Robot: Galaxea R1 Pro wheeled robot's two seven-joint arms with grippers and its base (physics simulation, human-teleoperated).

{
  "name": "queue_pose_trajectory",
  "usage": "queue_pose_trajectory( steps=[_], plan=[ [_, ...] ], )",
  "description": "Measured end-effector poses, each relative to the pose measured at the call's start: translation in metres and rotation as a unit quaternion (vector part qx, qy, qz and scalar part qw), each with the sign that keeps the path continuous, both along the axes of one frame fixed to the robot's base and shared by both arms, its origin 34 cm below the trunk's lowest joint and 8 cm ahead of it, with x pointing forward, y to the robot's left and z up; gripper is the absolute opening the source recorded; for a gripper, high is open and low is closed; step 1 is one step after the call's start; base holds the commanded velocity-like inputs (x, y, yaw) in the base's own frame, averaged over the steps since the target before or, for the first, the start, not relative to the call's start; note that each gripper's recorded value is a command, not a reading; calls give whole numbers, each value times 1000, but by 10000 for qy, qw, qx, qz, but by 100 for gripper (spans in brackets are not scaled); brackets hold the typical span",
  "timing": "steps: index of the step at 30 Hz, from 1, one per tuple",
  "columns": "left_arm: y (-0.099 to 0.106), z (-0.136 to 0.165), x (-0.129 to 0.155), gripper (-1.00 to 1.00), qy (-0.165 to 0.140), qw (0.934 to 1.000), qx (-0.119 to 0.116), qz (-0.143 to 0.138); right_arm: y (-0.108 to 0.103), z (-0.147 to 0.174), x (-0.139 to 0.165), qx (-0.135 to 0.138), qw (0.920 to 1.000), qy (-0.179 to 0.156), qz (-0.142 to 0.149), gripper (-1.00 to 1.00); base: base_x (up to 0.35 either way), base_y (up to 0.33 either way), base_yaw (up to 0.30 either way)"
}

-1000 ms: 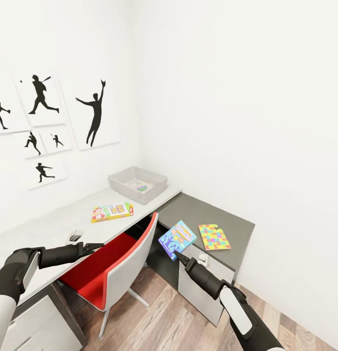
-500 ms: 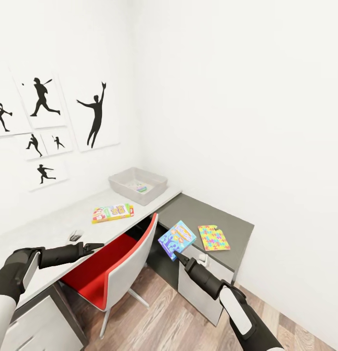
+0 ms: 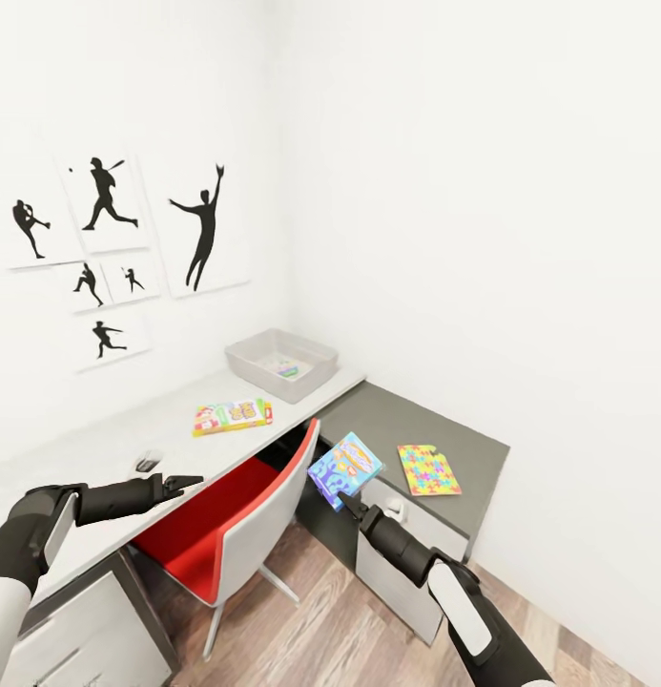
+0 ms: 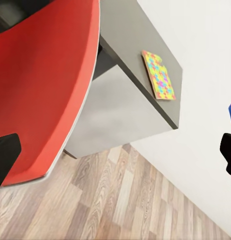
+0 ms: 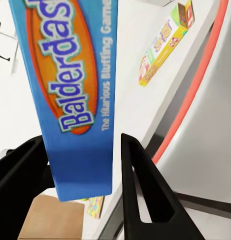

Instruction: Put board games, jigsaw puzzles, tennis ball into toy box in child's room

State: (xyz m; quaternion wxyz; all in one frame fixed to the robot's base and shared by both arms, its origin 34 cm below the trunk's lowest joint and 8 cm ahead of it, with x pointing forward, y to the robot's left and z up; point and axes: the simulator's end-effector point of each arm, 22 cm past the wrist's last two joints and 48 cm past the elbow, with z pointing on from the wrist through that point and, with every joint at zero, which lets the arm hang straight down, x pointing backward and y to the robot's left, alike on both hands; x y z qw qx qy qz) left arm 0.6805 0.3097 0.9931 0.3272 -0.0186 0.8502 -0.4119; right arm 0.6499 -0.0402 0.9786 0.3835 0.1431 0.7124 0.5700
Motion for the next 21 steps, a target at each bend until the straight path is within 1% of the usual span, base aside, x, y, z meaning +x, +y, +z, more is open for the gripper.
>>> queue_pose_trajectory(
  steps=[6,15,18,21],
  plan=[
    [0,4,0,100,-36,10000,5,0,0,4,0,5,10000,-38,1,-100,46,-57,194],
    [0,10,-1,100,-92,10000,2,3,0,10,0,5,10000,-99,3,-100,168,-171,196],
    [0,12,-1,100,-103,9999,1,0,0,13,0,6,9999,-136,5,-100,115,-105,181],
    [0,13,0,100,-110,9999,1,1,0,16,1,8,9999,-172,-9,-100,45,-41,79]
  ],
)
